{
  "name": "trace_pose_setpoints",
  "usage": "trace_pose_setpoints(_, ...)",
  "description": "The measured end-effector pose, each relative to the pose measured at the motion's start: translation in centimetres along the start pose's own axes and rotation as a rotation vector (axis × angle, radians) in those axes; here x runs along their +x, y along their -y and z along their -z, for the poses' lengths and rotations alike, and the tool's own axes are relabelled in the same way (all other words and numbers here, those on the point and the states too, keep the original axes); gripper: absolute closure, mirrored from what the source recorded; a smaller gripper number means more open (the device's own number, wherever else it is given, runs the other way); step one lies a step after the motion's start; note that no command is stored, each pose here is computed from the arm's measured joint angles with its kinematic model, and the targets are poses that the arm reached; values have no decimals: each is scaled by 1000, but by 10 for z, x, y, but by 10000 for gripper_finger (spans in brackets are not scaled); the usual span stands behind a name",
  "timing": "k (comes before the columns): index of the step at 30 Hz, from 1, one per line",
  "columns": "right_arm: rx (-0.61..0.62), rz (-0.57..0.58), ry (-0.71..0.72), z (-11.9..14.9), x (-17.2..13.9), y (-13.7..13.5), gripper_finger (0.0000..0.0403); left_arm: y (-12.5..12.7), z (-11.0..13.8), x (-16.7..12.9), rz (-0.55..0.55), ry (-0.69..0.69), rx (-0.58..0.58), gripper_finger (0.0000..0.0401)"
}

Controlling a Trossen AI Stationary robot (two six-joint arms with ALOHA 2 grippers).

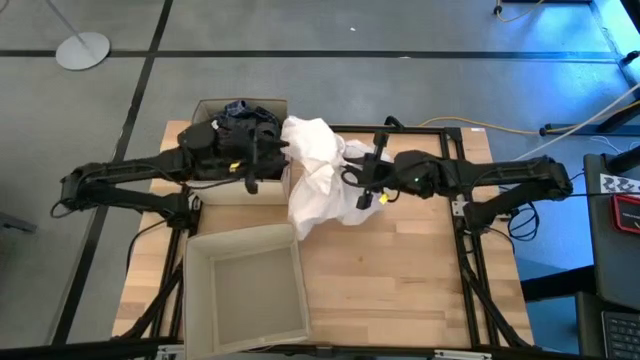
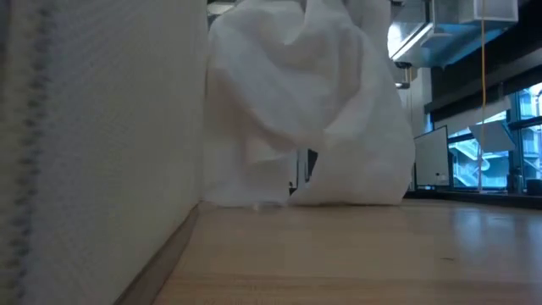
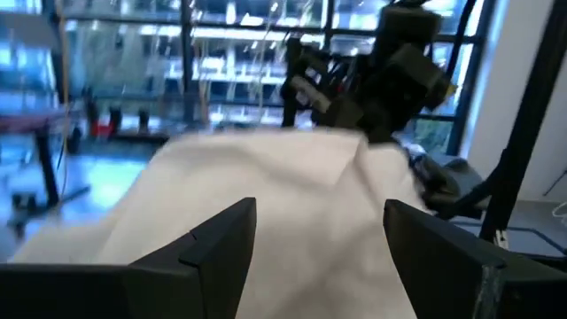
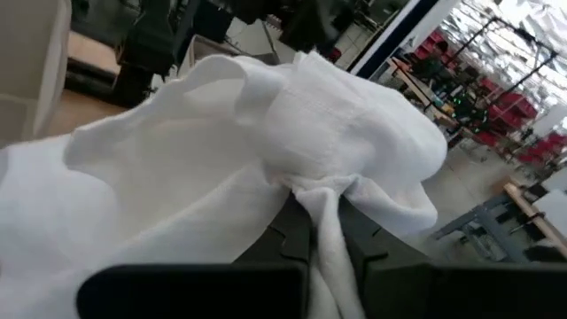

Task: Sort clothes
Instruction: Put the white long sleeve shirt into the bottom laundry organizer

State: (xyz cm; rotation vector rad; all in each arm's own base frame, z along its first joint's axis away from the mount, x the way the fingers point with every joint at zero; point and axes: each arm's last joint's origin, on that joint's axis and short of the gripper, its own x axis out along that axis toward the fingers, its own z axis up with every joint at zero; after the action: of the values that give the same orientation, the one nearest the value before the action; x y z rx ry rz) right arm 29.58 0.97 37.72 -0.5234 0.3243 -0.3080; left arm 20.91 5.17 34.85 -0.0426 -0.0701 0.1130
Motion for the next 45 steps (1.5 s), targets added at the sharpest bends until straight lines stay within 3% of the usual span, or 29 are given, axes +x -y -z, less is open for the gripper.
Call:
trace_pose_setpoints(8,-55,-38,-25,6,19,-14,387,18,6,34,82,29,110,164)
trace_pose_setpoints(14,-62,-47,-32,8,27,-21,387,31,10,50,48,-32,240,164)
trace_pose_setpoints(19,-55,-132,29,5,27,-23,387,32,18,56,-10,-67,309,164)
trace_pose_setpoints(34,-111,-120,254,-11,29,-19,386,32,34,68,33,-131,236,164)
trace_pose_setpoints(45,-93,-106,462,-27,27,-14,386,35,23,70,107,-2,169,179)
